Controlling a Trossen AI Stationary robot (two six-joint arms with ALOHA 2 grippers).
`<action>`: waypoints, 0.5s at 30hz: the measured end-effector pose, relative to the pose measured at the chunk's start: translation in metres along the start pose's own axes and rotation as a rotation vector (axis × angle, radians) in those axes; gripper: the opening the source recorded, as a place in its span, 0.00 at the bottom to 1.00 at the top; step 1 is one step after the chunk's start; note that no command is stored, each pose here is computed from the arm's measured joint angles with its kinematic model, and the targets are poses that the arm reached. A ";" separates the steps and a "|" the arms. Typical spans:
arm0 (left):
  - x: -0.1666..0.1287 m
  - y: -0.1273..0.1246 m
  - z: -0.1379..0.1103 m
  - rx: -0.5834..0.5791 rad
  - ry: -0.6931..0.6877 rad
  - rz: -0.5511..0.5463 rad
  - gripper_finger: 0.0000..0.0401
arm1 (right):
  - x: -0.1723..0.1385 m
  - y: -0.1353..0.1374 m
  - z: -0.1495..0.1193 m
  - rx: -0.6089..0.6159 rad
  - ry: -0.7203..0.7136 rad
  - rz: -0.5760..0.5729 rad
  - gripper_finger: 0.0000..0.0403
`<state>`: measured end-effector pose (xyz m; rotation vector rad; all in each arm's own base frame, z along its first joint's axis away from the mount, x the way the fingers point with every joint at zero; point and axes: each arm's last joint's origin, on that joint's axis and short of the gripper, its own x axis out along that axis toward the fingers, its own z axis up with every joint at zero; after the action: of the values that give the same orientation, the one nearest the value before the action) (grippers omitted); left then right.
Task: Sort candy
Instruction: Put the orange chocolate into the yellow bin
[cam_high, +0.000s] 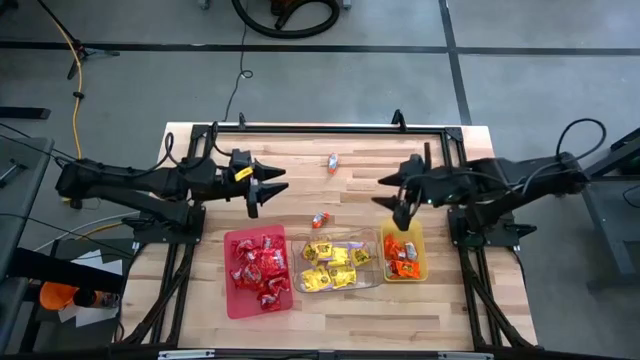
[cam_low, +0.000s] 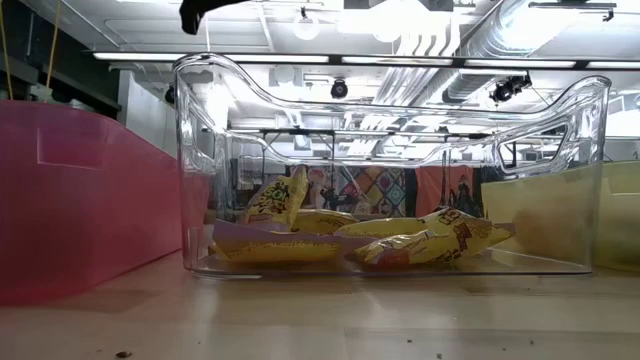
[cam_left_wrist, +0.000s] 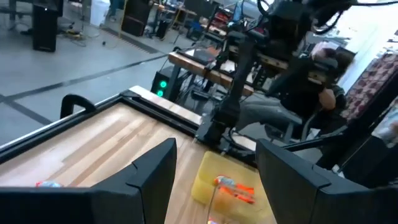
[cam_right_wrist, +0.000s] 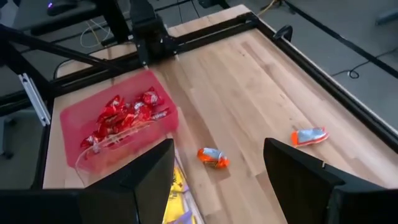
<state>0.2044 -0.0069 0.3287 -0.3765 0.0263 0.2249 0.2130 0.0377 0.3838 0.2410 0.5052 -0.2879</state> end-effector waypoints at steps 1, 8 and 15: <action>-0.001 -0.002 -0.001 0.002 0.002 0.000 0.51 | -0.002 -0.002 0.001 -0.002 -0.005 0.001 0.60; 0.006 -0.011 -0.012 0.019 0.000 0.079 0.51 | -0.003 -0.008 0.006 -0.013 -0.028 0.022 0.60; 0.051 -0.016 -0.009 -0.012 0.126 0.154 0.50 | -0.003 -0.007 0.008 -0.005 -0.036 0.053 0.60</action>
<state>0.2579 -0.0141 0.3228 -0.4004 0.1790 0.3535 0.2120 0.0296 0.3908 0.2431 0.4636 -0.2393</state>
